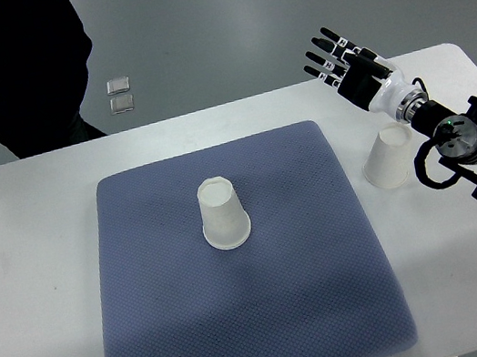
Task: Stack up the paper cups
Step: 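Raise the right hand and swing it above the loose white paper cup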
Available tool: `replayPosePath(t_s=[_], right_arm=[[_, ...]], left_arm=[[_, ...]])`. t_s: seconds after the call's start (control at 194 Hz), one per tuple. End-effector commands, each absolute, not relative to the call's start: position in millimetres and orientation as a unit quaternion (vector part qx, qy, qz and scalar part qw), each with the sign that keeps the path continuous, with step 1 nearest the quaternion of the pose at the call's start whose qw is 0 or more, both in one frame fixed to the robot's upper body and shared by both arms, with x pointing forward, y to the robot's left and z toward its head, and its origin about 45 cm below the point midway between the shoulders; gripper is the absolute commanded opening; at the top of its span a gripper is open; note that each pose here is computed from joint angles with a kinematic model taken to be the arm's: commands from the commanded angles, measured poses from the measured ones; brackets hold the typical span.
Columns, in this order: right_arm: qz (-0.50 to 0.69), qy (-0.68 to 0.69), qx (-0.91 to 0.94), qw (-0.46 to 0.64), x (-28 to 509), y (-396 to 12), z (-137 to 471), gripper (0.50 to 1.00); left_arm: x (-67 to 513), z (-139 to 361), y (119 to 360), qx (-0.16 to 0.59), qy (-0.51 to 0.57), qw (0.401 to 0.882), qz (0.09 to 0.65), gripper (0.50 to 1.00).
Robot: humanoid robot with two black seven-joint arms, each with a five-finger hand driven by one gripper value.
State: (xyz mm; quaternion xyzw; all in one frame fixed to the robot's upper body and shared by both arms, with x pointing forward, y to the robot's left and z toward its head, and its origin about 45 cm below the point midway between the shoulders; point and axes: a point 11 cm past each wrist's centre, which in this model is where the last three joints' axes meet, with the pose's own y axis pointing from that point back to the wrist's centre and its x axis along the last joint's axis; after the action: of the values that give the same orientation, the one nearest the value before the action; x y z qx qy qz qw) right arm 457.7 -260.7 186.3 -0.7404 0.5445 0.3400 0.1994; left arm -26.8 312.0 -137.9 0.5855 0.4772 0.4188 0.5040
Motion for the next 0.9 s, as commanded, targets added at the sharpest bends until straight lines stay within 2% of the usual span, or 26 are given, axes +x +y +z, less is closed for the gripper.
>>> replayPosePath(t_s=[0.0, 0.432, 0.577, 0.818, 0.896], right_arm=[[0.340, 0.545, -0.740, 0.199, 458, -261, 186, 0.926], [0.337, 0.541, -0.746, 0.192, 458, -258, 187, 0.926], [0.303, 0.531, -0.773, 0.173, 468, -256, 208, 0.926], [0.126, 0.501, -0.856, 0.018, 492, -257, 269, 0.926], [0.066, 0.466, -0.879, -0.077, 497, -244, 283, 0.926]], left_arm=[[-27, -138, 312, 0.585, 0.478, 0.504, 0.418, 1.000], [-27, -138, 312, 0.586, 0.477, 0.504, 0.419, 1.000], [-26, -138, 311, 0.585, 0.478, 0.504, 0.419, 1.000], [-26, -138, 302, 0.577, 0.484, 0.511, 0.413, 1.000], [-21, -138, 302, 0.577, 0.481, 0.514, 0.415, 1.000]])
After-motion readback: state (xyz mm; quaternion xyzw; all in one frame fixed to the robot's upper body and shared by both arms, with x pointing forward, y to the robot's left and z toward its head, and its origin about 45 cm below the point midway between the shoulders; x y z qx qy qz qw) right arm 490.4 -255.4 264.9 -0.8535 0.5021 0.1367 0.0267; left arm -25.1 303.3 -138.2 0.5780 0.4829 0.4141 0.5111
